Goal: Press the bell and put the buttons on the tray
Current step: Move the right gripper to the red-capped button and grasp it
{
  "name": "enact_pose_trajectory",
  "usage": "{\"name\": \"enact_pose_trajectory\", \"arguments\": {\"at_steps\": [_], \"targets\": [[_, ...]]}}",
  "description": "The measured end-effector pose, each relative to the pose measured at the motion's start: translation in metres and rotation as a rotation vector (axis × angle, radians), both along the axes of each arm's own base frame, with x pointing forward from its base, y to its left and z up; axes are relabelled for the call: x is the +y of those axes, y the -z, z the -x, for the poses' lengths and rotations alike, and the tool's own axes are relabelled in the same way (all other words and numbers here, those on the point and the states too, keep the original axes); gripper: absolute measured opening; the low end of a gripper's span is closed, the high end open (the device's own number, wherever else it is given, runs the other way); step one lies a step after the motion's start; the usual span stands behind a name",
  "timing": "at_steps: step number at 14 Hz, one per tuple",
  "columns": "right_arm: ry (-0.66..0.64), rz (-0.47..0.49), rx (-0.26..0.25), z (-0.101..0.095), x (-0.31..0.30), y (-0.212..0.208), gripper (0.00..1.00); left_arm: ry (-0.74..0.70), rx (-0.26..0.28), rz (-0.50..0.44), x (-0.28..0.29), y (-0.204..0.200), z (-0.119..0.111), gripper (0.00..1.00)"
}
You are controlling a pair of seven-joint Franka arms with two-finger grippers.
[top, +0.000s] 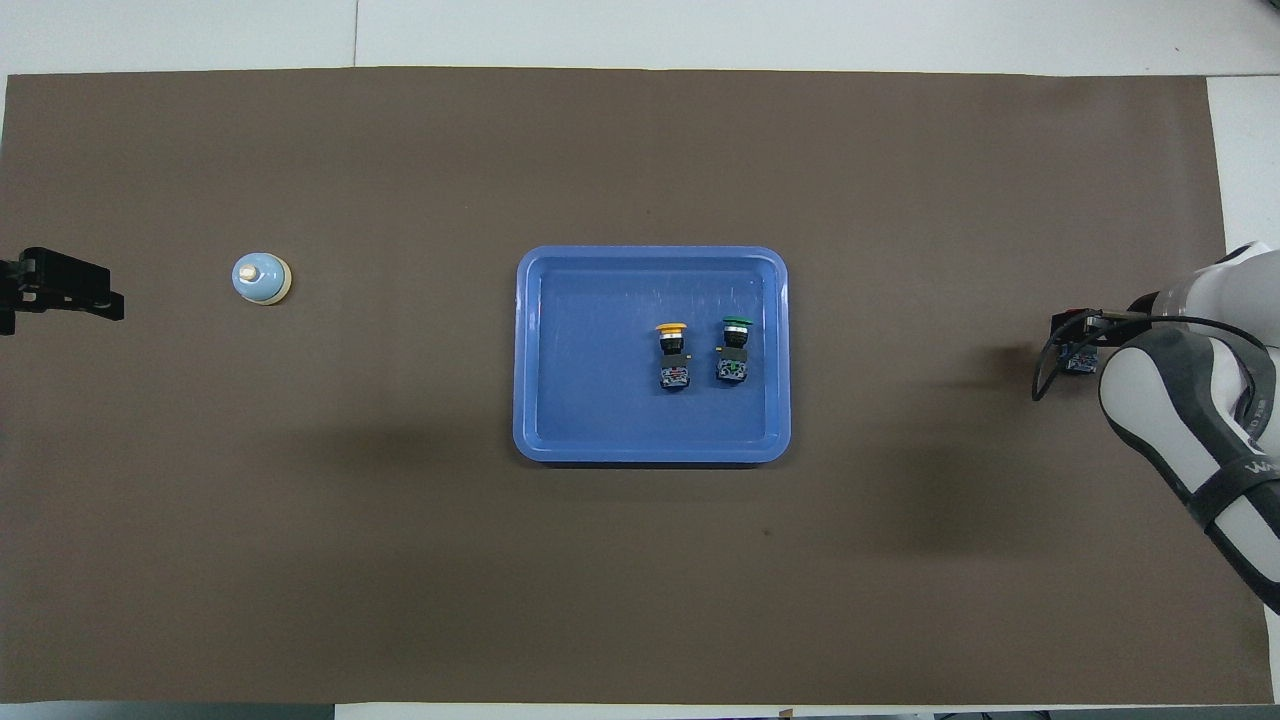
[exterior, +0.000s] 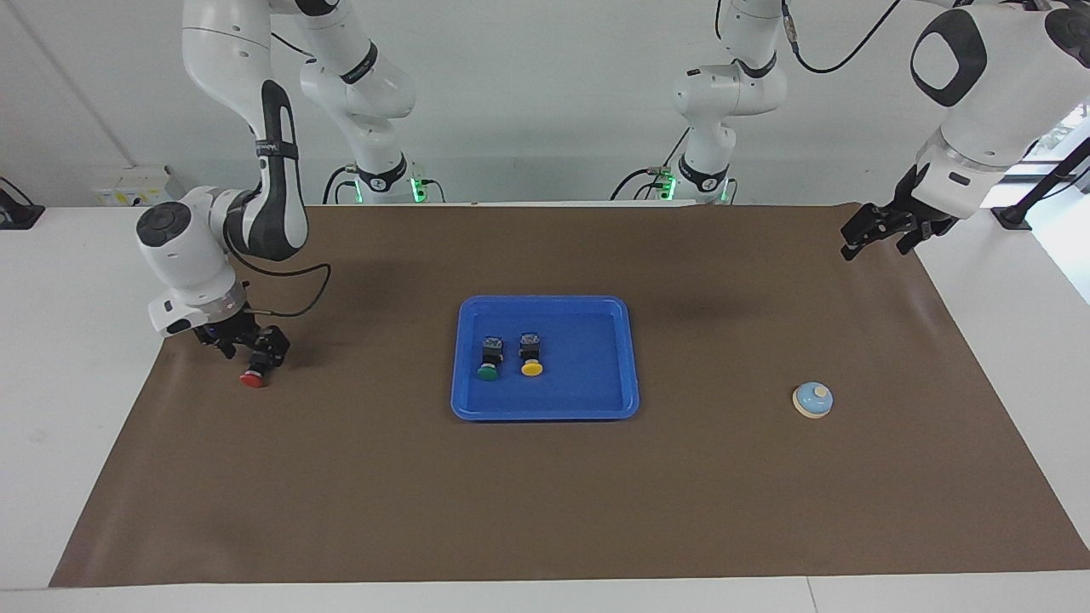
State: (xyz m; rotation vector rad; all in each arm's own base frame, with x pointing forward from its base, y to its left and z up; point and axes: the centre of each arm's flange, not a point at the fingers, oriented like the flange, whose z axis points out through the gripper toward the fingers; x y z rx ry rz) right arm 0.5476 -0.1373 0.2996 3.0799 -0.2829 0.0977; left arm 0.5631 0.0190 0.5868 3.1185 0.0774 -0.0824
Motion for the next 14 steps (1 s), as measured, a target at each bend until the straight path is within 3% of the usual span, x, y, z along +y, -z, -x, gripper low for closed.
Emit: {"name": "enact_pose_trajectory", "arguments": {"at_steps": [1,4,6,11,14], "targets": [[0.000,-0.002,0.006,0.003,0.001,0.004,0.96,0.000,0.000,0.000,0.000,0.000,0.000,1.00],[-0.001,-0.002,0.007,0.005,0.001,0.007,0.58,0.000,0.000,0.000,0.000,0.000,0.000,1.00],[-0.001,-0.002,0.007,0.005,0.002,0.007,0.41,0.000,0.000,0.000,0.000,0.000,0.000,1.00],[-0.023,-0.006,0.014,0.000,0.013,0.001,0.41,0.000,0.000,0.000,0.000,0.000,0.000,1.00],[-0.067,-0.011,0.040,-0.025,0.061,-0.033,0.41,0.000,0.000,0.000,0.000,0.000,0.000,1.00]]}}
